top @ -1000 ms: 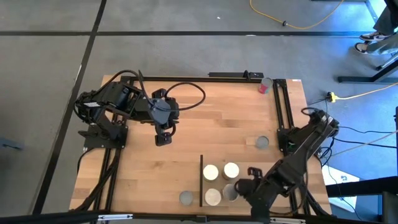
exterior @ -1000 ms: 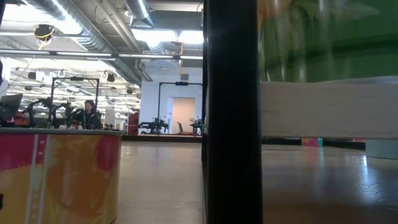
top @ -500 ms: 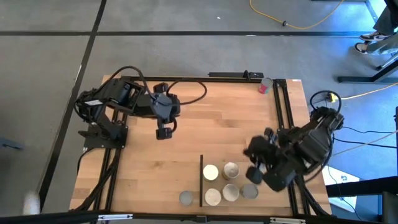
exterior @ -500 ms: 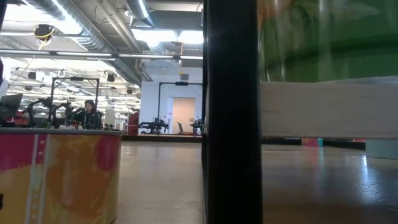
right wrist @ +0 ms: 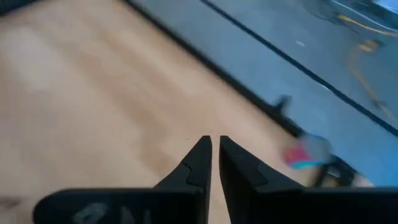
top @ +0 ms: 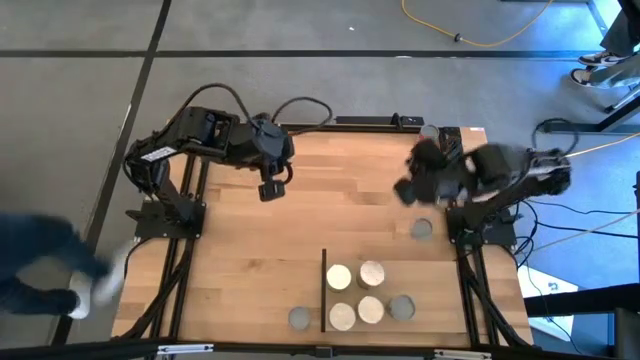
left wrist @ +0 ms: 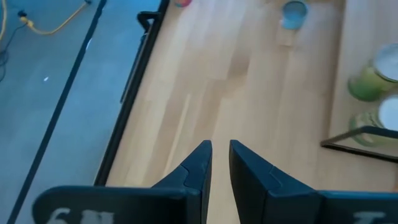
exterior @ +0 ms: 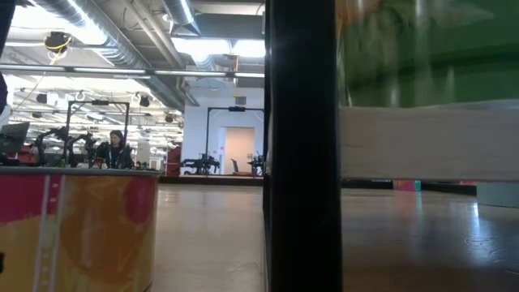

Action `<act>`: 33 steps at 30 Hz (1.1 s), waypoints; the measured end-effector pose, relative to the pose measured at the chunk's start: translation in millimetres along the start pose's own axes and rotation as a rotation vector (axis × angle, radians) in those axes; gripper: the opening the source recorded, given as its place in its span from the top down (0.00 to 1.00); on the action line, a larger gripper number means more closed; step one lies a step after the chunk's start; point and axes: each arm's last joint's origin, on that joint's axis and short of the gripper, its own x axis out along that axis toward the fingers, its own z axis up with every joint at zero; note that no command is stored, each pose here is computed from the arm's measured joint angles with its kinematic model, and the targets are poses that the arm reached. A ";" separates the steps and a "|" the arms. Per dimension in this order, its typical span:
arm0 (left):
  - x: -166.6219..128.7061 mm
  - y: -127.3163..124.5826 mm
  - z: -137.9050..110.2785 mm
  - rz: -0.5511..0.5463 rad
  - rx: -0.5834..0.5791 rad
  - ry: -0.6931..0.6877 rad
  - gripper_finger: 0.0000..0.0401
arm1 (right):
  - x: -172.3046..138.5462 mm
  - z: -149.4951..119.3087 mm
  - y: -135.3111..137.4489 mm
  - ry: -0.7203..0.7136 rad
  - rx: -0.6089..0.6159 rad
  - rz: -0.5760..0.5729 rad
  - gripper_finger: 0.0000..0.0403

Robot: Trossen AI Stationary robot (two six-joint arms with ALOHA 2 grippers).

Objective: Pick and place cans onto a shelf
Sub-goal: Put the canned chicken soup on the shelf

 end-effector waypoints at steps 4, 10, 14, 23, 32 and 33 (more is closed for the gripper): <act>3.9 12.4 1.2 0.031 -0.036 0.008 0.88 | 13.3 -2.4 -45.8 0.037 0.117 -0.095 0.92; 9.9 33.8 2.2 0.084 -0.096 0.022 0.88 | 34.6 -6.7 -85.6 0.119 0.288 -0.231 0.92; 18.1 45.9 4.0 0.116 -0.130 0.039 0.88 | 54.1 -7.4 -96.4 0.174 0.318 -0.333 0.92; 34.8 63.6 7.3 0.139 -0.127 0.075 0.88 | 107.7 -13.2 -103.9 0.316 0.322 -0.437 0.92; 49.6 67.9 11.9 0.067 -0.105 0.089 0.88 | 162.0 -10.5 -112.5 0.360 0.249 -0.440 0.92; 51.1 68.0 12.1 0.059 -0.106 0.093 0.88 | 168.0 -10.9 -114.7 0.372 0.247 -0.444 0.92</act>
